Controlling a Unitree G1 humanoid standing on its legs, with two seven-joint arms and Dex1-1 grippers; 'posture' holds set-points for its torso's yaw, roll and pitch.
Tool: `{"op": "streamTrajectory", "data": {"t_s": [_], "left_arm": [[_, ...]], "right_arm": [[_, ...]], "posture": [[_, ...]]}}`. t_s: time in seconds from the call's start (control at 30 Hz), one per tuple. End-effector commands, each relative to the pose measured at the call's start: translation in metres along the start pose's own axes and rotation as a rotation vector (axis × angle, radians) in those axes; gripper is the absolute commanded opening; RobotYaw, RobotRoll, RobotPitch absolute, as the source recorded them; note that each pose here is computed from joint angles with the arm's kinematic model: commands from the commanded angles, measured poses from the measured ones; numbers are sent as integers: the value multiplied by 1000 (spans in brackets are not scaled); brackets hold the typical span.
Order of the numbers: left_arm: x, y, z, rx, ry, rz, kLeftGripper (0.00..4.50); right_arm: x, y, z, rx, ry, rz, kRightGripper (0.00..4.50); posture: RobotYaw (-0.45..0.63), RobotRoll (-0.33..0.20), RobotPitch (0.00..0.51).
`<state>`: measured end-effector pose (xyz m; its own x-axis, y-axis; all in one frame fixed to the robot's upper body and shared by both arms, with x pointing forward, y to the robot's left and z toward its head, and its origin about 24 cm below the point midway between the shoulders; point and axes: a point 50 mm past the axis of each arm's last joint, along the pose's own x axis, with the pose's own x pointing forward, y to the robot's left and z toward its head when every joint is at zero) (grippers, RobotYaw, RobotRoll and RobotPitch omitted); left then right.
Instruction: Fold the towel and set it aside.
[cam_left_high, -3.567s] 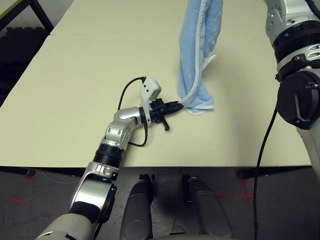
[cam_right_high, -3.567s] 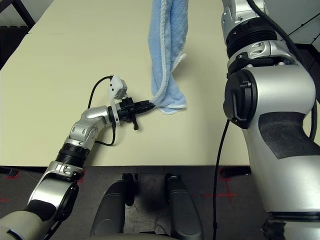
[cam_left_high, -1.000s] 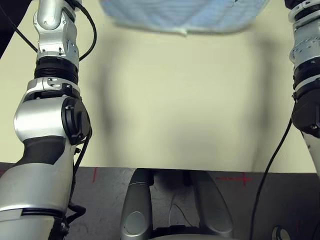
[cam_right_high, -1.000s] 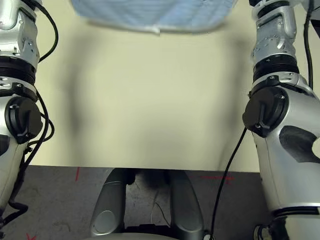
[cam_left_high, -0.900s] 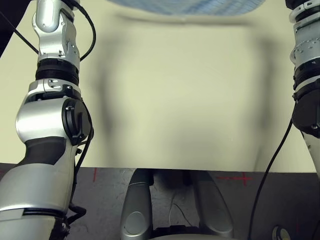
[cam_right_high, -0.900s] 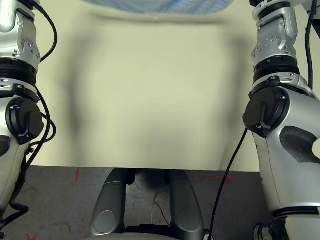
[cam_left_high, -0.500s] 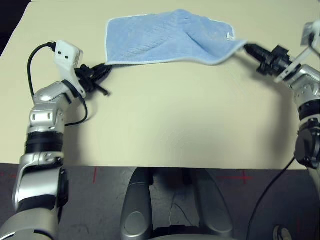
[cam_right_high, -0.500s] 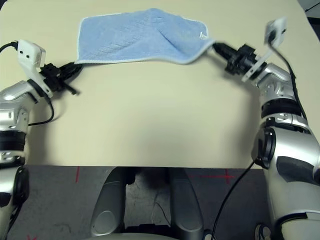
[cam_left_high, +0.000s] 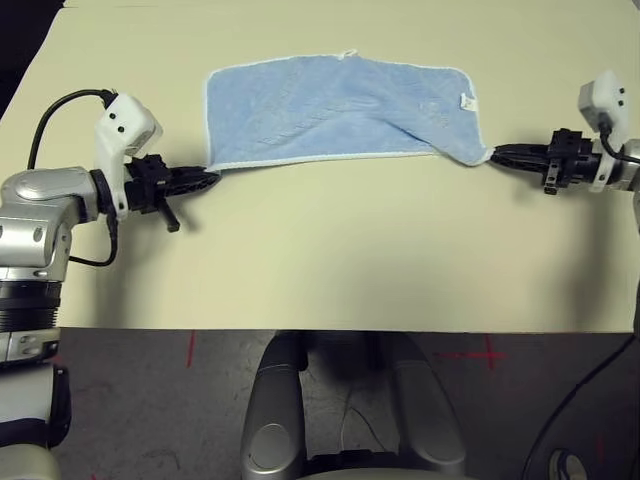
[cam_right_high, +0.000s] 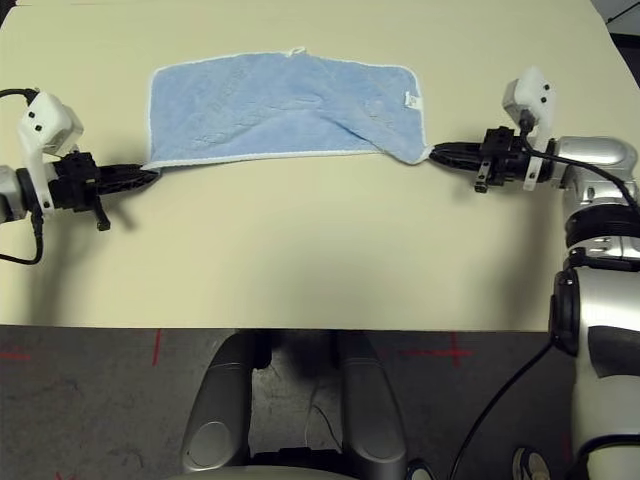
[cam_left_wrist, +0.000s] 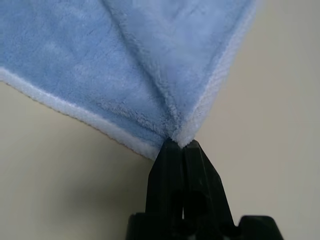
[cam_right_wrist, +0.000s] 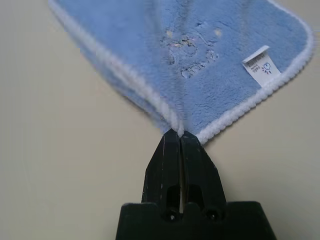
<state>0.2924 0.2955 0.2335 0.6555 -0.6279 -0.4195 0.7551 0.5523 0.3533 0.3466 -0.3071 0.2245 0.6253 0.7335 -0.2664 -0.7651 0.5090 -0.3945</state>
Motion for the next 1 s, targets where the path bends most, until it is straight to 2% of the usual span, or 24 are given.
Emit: {"op": "streamTrajectory", "data": {"t_s": [0.03, 0.3, 0.5, 0.77, 1.0], "left_arm": [[-15, -3, -5, -21, 32, -59, 45], [-36, -3, -4, -15, 83, -96, 45], [-38, -3, -6, -14, 86, -95, 45], [-44, -5, -12, -1, 177, -192, 45], [-47, -5, -18, -34, 208, -262, 45]], "right_arm": [[-6, 3, -10, 8, 52, 24, 0], [-16, 8, -14, 29, 72, 98, 0], [-27, 10, -11, 51, 79, 159, 0], [-37, 16, 3, 124, 47, 215, 0], [-42, 30, -6, 151, 132, 303, 0]], "posture": [[-11, 0, 401], [13, 0, 397], [13, 0, 396], [-19, 0, 401], [-29, 0, 400]]}}
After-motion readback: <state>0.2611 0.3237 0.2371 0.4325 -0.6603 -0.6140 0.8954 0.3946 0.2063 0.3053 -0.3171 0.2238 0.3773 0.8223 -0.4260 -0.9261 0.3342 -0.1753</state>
